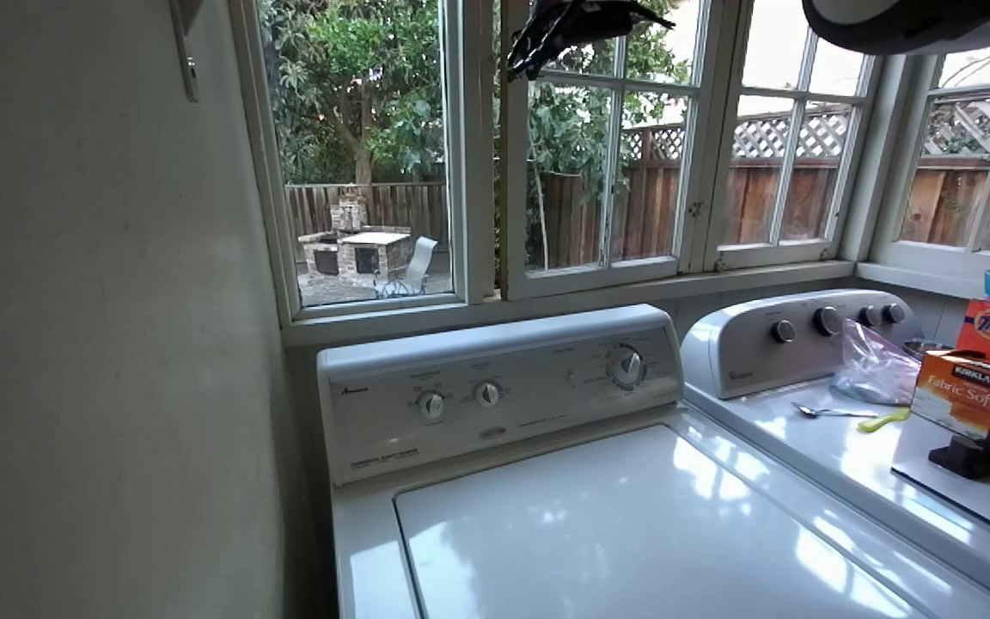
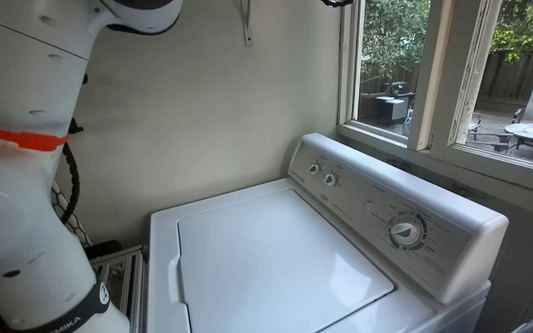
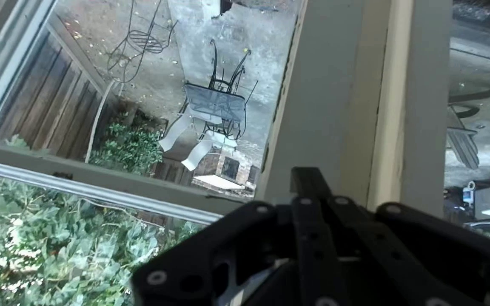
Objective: Close the window fully
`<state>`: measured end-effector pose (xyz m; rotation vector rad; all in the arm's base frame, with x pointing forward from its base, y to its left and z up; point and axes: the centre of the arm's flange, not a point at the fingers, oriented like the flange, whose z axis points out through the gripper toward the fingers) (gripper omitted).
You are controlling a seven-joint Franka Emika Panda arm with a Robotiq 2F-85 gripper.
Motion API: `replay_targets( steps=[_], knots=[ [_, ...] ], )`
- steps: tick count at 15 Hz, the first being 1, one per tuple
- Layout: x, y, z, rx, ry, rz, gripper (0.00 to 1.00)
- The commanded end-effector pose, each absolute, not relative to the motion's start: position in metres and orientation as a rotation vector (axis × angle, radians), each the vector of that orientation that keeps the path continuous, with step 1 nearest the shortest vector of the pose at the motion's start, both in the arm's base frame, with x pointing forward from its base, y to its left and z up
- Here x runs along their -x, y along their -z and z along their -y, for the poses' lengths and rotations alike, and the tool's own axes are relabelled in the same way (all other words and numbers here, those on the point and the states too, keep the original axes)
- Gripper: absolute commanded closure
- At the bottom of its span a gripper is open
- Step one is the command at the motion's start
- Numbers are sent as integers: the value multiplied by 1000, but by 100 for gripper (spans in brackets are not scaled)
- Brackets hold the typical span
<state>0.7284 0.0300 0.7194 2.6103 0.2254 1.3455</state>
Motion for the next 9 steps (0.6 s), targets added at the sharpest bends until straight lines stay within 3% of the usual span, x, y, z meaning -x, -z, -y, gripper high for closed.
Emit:
replay_targets(
  steps=[1, 9],
  knots=[
    [-729, -717, -36, -2638, -1319, -189, 100],
    [-724, -732, -37, -2637, -1443, -141, 100]
  ],
)
